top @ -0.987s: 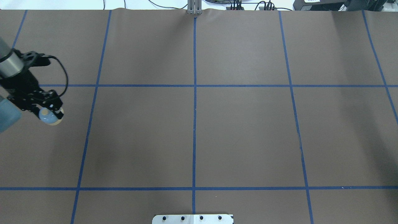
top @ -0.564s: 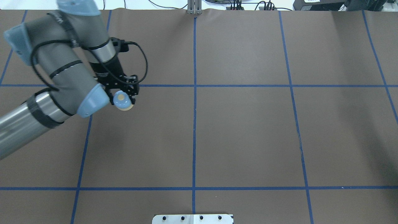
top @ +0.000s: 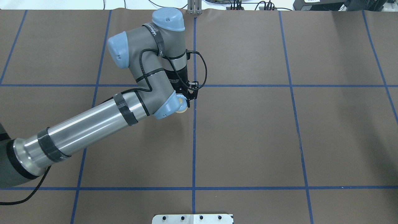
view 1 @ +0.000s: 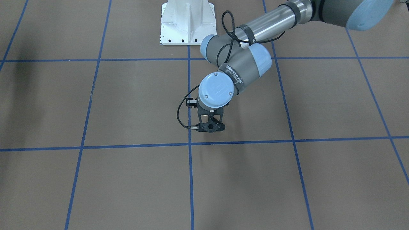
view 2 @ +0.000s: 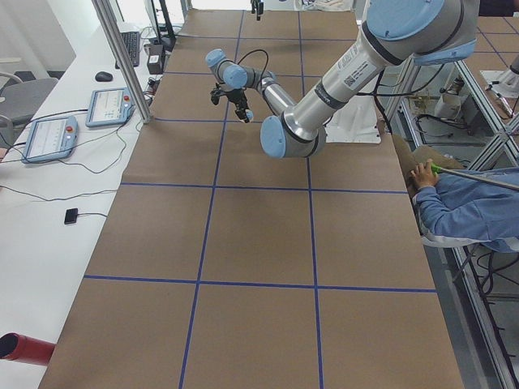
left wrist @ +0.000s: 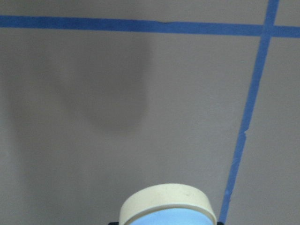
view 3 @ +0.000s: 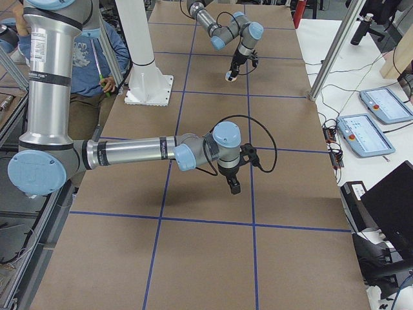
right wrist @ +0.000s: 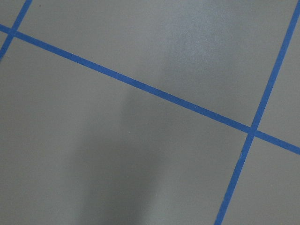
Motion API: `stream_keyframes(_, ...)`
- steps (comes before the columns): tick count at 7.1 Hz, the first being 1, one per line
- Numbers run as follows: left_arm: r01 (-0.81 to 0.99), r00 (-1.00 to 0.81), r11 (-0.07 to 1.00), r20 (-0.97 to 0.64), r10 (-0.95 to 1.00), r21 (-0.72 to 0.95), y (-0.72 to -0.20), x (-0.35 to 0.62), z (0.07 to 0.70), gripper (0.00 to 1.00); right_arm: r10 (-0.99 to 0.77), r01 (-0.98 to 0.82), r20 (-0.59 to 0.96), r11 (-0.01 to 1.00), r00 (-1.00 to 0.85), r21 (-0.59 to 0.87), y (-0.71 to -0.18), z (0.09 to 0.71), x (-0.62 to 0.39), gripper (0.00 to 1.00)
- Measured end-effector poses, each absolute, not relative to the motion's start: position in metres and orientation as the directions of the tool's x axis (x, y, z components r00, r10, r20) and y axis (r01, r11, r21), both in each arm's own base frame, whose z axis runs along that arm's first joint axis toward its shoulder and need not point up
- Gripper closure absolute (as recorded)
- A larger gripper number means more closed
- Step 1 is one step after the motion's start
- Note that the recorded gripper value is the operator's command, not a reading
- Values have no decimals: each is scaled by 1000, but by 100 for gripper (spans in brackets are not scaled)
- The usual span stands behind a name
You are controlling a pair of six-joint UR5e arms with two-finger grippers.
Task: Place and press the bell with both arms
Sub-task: 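Carry the blue bell with the left gripper toward the table center, then lower the bell onto the grid center and open the left gripper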
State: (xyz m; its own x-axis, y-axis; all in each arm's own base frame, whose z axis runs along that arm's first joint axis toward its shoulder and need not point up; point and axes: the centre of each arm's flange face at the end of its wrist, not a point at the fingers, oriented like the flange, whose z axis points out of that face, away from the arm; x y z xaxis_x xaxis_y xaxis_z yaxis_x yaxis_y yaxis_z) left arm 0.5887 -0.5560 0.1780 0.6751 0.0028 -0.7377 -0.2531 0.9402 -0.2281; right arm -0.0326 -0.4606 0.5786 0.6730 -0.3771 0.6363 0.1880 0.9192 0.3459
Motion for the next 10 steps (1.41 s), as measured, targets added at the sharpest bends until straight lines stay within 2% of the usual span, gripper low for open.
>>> stream_keyframes(1, -256, 679, 941, -734, 11, -223, -555, 608, 179, 100, -377, 188, 637, 919, 672, 345, -461, 579, -33, 0)
stream_keyframes(3, -243, 676, 945, -737, 3, -220, -558, 637, 181, 84, -379, 190, 638, 919, 671, 346, -460, 579, -34, 0)
stream_keyframes(5, -234, 671, 947, -741, -7, -221, -560, 648, 180, 78, -379, 191, 638, 919, 671, 345, -460, 579, -34, 0)
stream_keyframes(8, -234, 668, 947, -744, -7, -219, -560, 651, 182, 36, -379, 191, 638, 919, 671, 345, -460, 579, -34, 0)
stream_keyframes(9, -236, 664, 948, -748, -3, -214, -560, 653, 183, 26, -379, 191, 638, 919, 671, 345, -460, 579, -34, 0)
stream_keyframes(10, -237, 661, 949, -751, -1, -210, -560, 654, 184, 25, -379, 191, 638, 919, 671, 345, -460, 579, -34, 0)
